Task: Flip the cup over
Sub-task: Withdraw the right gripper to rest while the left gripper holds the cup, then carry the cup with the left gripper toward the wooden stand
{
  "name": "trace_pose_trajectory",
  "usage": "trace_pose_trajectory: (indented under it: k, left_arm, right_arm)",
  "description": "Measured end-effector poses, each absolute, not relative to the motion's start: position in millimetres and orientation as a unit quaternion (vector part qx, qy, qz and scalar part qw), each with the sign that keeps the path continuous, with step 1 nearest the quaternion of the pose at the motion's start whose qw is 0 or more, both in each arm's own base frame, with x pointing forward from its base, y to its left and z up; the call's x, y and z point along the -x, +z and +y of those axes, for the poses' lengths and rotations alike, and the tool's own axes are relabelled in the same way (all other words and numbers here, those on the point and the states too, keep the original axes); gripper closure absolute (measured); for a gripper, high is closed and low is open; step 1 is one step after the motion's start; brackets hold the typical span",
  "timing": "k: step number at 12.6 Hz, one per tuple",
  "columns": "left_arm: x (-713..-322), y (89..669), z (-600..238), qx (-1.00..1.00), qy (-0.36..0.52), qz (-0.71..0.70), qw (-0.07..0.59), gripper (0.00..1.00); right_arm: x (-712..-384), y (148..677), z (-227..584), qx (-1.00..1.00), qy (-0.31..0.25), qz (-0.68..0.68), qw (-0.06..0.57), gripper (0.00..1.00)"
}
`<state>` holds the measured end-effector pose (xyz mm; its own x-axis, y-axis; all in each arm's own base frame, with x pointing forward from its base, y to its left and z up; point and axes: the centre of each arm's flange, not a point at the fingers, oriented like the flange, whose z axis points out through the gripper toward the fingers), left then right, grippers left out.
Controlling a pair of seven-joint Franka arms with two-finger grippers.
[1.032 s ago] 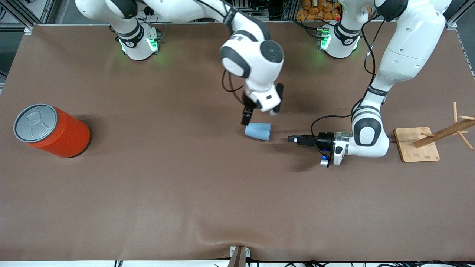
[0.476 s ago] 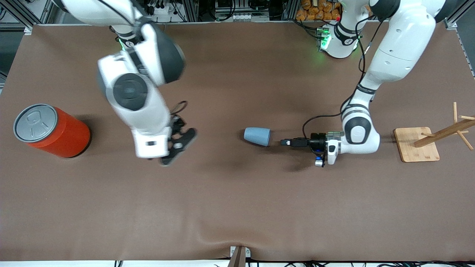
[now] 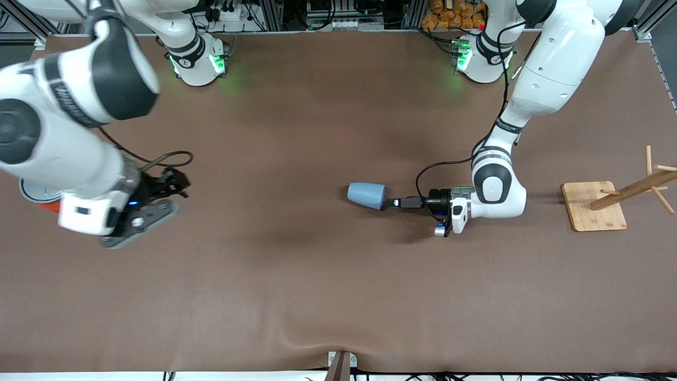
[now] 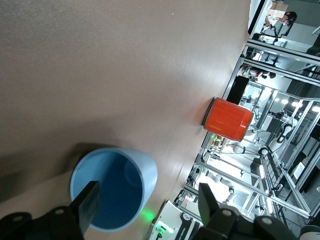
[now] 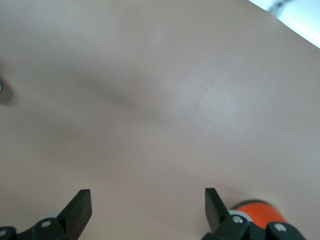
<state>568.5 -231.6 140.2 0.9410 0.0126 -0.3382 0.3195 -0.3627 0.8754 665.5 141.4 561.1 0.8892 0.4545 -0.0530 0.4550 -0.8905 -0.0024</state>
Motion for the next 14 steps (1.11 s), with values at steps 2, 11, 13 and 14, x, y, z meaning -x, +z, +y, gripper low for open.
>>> trace_pose_trajectory:
  k: [2, 11, 13, 14]
  left_arm:
    - [-566, 140, -243, -0.810, -0.136, 0.108, 0.561, 0.16]
    - [-546, 125, -279, -0.820, -0.146, 0.104, 0.544, 0.65]
    - [-547, 125, -278, -0.820, -0.144, 0.105, 0.544, 0.89]
    - [-549, 128, -279, -0.818, -0.142, 0.104, 0.547, 0.93]
  right_arm:
    - [-662, 574, 111, -0.988, -0.031, 0.151, 0.006, 0.00]
    - [-556, 667, 32, -0.991, -0.006, -0.122, -0.049, 0.00]
    - [-532, 664, 34, -0.991, 0.000, -0.126, -0.047, 0.00]
    - [-527, 661, 35, -0.991, 0.000, -0.125, -0.046, 0.00]
